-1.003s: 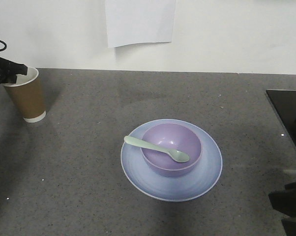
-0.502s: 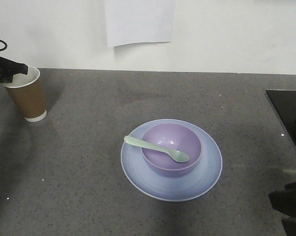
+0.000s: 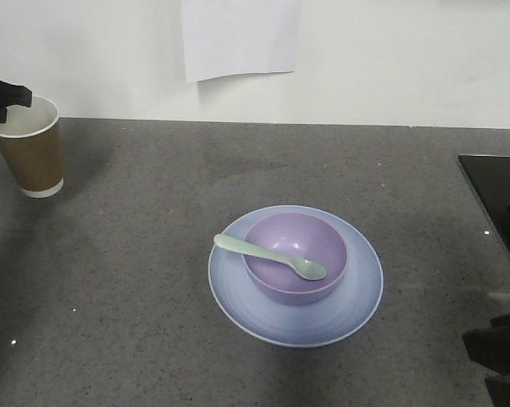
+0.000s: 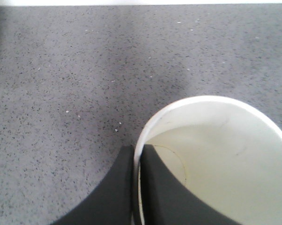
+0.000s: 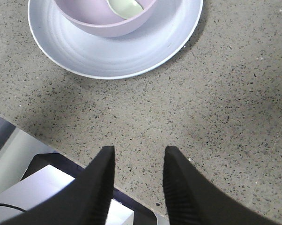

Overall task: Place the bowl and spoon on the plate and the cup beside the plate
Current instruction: 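Carry the paper cup beside the plate and release it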

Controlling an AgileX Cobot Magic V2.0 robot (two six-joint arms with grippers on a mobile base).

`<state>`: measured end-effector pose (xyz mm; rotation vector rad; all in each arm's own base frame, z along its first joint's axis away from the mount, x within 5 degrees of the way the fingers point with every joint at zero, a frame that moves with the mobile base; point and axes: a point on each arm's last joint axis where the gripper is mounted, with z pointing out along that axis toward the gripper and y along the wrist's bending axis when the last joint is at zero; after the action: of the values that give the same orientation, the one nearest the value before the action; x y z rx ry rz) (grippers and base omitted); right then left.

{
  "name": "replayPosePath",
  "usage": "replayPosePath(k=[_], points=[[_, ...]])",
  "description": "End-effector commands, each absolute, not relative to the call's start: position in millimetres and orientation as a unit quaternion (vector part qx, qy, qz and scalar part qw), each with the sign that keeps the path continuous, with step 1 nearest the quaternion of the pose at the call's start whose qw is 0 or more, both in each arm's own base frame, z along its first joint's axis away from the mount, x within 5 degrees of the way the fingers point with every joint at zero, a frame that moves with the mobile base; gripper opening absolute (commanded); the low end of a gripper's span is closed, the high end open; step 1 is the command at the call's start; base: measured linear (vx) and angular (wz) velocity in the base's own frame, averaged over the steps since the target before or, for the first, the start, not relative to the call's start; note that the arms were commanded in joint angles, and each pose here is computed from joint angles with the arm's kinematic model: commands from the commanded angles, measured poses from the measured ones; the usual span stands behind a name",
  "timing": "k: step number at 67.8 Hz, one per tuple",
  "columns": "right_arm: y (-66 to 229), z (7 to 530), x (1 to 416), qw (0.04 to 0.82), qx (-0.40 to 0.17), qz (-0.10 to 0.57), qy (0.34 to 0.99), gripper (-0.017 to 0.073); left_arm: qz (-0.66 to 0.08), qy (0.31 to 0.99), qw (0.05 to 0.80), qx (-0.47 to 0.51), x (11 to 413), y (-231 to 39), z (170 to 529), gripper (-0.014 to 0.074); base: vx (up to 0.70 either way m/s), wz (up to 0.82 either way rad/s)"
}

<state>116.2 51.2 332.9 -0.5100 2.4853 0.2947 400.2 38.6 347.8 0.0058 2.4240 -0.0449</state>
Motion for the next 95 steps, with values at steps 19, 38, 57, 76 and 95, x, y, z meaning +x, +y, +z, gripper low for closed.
replayPosePath(k=[19, 38, 57, 76, 95], points=[[52.2, 342.9, 119.0, 0.322, -0.187, 0.117, 0.921, 0.0248, -0.1, 0.908, 0.404, 0.046, 348.5, -2.7, 371.1, -0.0008, 0.0, 0.0], [52.2, 342.9, 119.0, 0.322, -0.187, 0.117, 0.921, 0.0248, -0.147, 0.914, 0.362, 0.108, 326.0, -60.6, 332.5, -0.0008, 0.0, 0.0], [52.2, 342.9, 119.0, 0.322, -0.187, 0.117, 0.921, 0.0248, -0.167, 0.914, 0.334, 0.162, 313.3, -100.3, 316.4, -0.0008, 0.0, 0.0], [52.2, 342.9, 119.0, 0.322, -0.187, 0.117, 0.921, 0.0248, -0.173, 0.909, 0.331, 0.187, 308.4, -117.1, 315.7, -0.0008, 0.0, 0.0], [52.2, 342.9, 119.0, 0.322, -0.187, 0.117, 0.921, 0.0248, -0.169, 0.909, 0.329, 0.191, 308.1, -116.6, 315.2, 0.0071, 0.0, 0.0]])
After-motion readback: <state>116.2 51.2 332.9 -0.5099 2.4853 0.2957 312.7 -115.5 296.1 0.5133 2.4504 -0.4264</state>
